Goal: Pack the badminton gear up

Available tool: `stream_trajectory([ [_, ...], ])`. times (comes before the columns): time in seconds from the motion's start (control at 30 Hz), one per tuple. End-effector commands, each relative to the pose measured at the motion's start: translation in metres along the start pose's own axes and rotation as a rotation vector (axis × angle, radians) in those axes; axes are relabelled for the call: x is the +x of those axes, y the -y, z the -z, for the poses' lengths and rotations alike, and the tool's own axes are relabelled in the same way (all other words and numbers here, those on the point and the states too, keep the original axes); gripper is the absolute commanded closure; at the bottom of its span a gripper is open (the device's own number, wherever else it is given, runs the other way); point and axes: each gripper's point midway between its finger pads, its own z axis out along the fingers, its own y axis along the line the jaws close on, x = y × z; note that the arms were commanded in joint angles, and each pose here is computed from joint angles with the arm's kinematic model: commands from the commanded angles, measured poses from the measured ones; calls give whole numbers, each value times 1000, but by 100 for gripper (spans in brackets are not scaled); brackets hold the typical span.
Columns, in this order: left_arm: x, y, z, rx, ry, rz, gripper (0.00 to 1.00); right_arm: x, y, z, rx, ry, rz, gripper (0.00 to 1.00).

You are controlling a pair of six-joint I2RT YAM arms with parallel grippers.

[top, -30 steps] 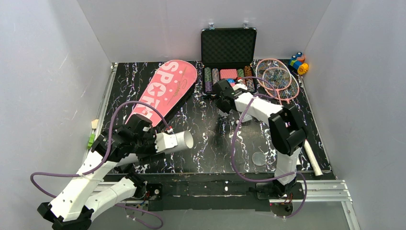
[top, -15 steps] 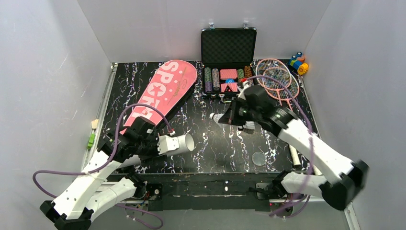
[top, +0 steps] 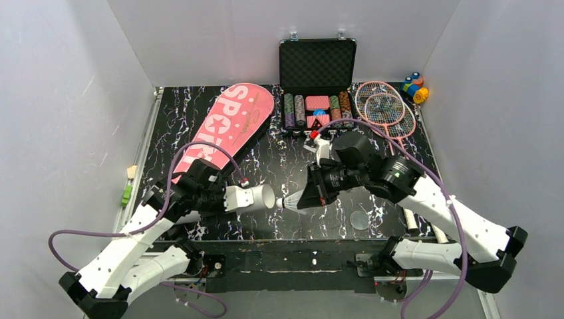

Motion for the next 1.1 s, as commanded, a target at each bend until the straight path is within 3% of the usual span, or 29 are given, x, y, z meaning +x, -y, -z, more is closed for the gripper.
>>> stream_trajectory([
  [0.0,-10,-6,3,-16,43,-24,77,-12,-20,6,-41,8,77,99],
  [0.8,-14,-7,10,-26,63,-30,77,-62,-51,-49,-127,53,124,98],
  [0.9,-15,-9,11,-33,66,-29,77,-64,-58,-50,-158,59,120,88],
  [0.97,-16,-10,11,-36,69,-30,77,-63,-60,-50,-181,68,111,72],
  [1.07,-17,-10,12,-38,70,-27,77,-60,-61,-45,-201,92,109,57],
])
